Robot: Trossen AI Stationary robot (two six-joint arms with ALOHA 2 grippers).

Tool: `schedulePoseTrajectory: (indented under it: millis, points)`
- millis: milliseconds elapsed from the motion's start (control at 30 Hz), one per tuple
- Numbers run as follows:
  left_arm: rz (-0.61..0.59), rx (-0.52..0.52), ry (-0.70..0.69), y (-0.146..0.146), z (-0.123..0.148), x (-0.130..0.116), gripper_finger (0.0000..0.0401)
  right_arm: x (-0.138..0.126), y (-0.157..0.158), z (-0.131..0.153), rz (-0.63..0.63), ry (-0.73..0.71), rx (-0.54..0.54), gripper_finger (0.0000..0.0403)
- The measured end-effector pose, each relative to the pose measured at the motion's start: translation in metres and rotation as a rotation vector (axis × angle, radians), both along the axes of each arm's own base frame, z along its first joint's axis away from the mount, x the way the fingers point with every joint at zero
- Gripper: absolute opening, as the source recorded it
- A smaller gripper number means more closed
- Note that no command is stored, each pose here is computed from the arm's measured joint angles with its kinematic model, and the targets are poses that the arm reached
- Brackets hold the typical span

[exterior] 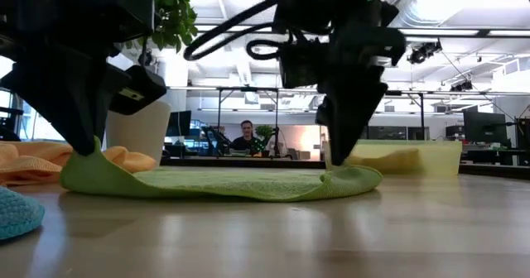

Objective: Fold microfiber towels
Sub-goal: Fold the light green microfiber towel

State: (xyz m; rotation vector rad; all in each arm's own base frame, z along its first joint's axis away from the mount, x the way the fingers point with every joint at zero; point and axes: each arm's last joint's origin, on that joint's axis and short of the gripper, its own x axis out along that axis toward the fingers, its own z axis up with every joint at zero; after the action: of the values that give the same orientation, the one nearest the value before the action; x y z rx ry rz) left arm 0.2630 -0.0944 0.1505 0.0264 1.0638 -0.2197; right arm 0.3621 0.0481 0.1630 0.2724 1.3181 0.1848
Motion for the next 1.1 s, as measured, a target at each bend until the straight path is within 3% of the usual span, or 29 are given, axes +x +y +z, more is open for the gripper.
schedulePoseTrajectory:
  millis: [400, 467, 667, 933, 1100]
  points:
    - [0.017, 0.003, 0.004, 0.000, 0.000, 0.000, 0.0001, -0.016, 0.052, -0.002, 0.151, 0.140, 0.277, 0.0126]
    - [0.023, -0.001, 0.005, 0.000, 0.000, -0.001, 0.0001, -0.021, 0.061, -0.001, 0.176, 0.150, 0.230, 0.0126]
    - [0.031, -0.009, 0.001, -0.001, 0.000, 0.000, 0.0001, -0.018, 0.052, -0.001, 0.096, 0.042, -0.148, 0.0126]
    - [0.032, -0.015, -0.006, -0.001, 0.001, 0.001, 0.0001, -0.009, 0.018, 0.000, -0.001, 0.037, -0.157, 0.0126]
    - [0.032, -0.018, -0.015, -0.001, 0.001, 0.001, 0.0001, -0.003, 0.007, 0.001, 0.010, 0.003, -0.080, 0.0126]
